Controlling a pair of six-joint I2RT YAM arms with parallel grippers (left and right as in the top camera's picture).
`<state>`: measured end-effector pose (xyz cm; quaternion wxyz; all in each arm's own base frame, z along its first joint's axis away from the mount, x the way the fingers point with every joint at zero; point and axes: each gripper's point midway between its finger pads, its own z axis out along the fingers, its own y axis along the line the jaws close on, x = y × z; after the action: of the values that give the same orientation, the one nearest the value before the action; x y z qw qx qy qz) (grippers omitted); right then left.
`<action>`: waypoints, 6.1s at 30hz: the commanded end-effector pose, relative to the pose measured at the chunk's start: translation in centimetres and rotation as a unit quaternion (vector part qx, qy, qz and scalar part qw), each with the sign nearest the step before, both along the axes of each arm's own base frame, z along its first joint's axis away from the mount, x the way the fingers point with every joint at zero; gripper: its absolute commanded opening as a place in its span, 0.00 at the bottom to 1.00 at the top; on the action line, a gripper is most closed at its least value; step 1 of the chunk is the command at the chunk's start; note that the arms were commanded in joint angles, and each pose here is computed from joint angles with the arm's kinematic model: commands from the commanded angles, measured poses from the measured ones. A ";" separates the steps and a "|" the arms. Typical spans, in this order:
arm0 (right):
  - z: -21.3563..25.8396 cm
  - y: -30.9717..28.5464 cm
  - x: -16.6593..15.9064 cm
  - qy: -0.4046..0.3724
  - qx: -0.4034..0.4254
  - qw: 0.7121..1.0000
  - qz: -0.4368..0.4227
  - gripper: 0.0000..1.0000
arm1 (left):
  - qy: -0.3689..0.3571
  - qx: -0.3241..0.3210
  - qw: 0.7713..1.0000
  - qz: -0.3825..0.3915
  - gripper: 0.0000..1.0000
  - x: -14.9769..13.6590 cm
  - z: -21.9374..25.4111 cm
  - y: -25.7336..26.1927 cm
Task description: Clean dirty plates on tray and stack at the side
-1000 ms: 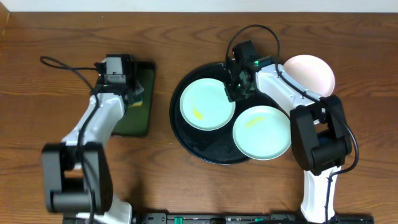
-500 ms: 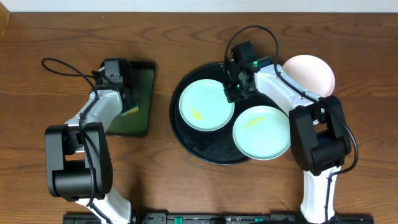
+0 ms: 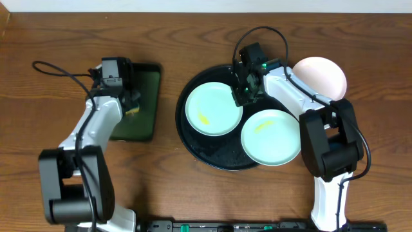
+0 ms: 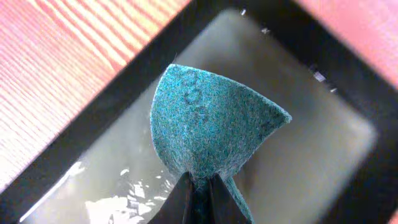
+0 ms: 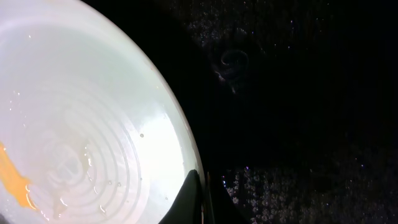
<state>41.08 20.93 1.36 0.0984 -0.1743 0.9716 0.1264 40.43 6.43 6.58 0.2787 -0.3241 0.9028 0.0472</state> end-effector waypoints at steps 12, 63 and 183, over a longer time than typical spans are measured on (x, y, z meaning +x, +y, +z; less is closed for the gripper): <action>-0.1 0.7 0.0 -0.003 0.002 1.000 0.013 0.01 | 0.076 -0.006 0.997 0.003 0.08 -1.2 -6.1 0.1; 1.8 1.7 4.1 -0.122 0.006 0.986 0.113 0.76 | -0.005 -0.210 0.954 -0.212 0.07 -3.5 3.7 -20.3; -2.5 0.5 0.9 0.024 -0.067 0.997 -0.015 0.01 | -0.040 -0.201 0.959 -0.196 0.08 -1.2 -1.0 -27.4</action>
<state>42.95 21.61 0.83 0.0864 -0.1666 0.9792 0.0773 40.64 -17.51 5.86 0.3034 -0.1997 0.9241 -0.1192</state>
